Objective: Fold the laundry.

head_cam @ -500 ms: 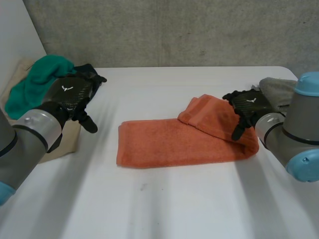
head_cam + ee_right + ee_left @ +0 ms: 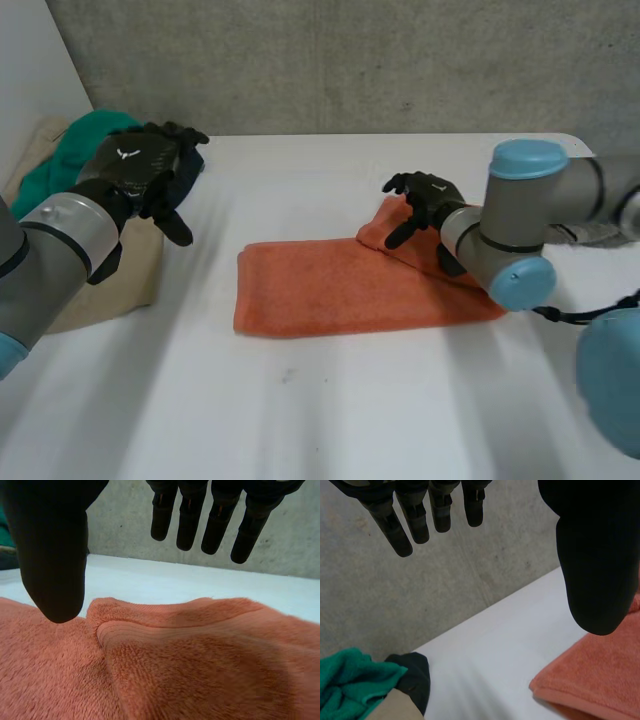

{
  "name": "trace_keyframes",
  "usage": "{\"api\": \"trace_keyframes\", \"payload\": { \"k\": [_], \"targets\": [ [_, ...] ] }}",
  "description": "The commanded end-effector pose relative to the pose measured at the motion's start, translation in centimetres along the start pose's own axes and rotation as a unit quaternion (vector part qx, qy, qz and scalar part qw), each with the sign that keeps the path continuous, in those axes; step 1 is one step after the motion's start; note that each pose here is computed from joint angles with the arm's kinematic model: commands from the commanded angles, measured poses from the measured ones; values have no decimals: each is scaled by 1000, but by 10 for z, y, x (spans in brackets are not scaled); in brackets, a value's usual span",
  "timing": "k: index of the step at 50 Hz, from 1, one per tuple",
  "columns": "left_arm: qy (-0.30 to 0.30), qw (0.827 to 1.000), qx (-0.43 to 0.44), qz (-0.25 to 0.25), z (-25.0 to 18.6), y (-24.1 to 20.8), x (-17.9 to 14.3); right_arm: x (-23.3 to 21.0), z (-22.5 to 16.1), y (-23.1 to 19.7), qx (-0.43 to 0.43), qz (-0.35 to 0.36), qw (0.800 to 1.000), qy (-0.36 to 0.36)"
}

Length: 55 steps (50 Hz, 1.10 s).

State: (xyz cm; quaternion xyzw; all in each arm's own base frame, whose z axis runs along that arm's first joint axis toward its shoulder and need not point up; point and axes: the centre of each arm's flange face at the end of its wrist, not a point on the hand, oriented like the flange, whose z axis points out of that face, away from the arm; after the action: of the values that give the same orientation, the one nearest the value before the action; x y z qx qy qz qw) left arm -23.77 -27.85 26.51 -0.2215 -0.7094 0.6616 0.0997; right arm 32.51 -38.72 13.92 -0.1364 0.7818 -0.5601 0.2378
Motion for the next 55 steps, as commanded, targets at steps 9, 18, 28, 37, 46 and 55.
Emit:
{"api": "trace_keyframes", "payload": {
  "k": [9,18,28,37,46,55],
  "targets": [
    [-1,1000,4,-6,1,-1,0,0,38,29,13,13,1000,0],
    [-5,1000,1,-5,4,2,-4,-3,40,40,7,12,1000,0],
    [-12,1000,1,-6,4,1,-8,-18,35,24,19,1,1000,-23],
    [-31,999,7,-8,3,-4,-22,-84,5,-14,51,-54,991,-108],
    [-64,997,30,-5,-9,-20,-42,-157,-39,9,24,-57,973,-223],
    [-71,997,29,-6,-18,-18,-48,-181,-71,69,-30,-110,965,-237]
  ]
}}
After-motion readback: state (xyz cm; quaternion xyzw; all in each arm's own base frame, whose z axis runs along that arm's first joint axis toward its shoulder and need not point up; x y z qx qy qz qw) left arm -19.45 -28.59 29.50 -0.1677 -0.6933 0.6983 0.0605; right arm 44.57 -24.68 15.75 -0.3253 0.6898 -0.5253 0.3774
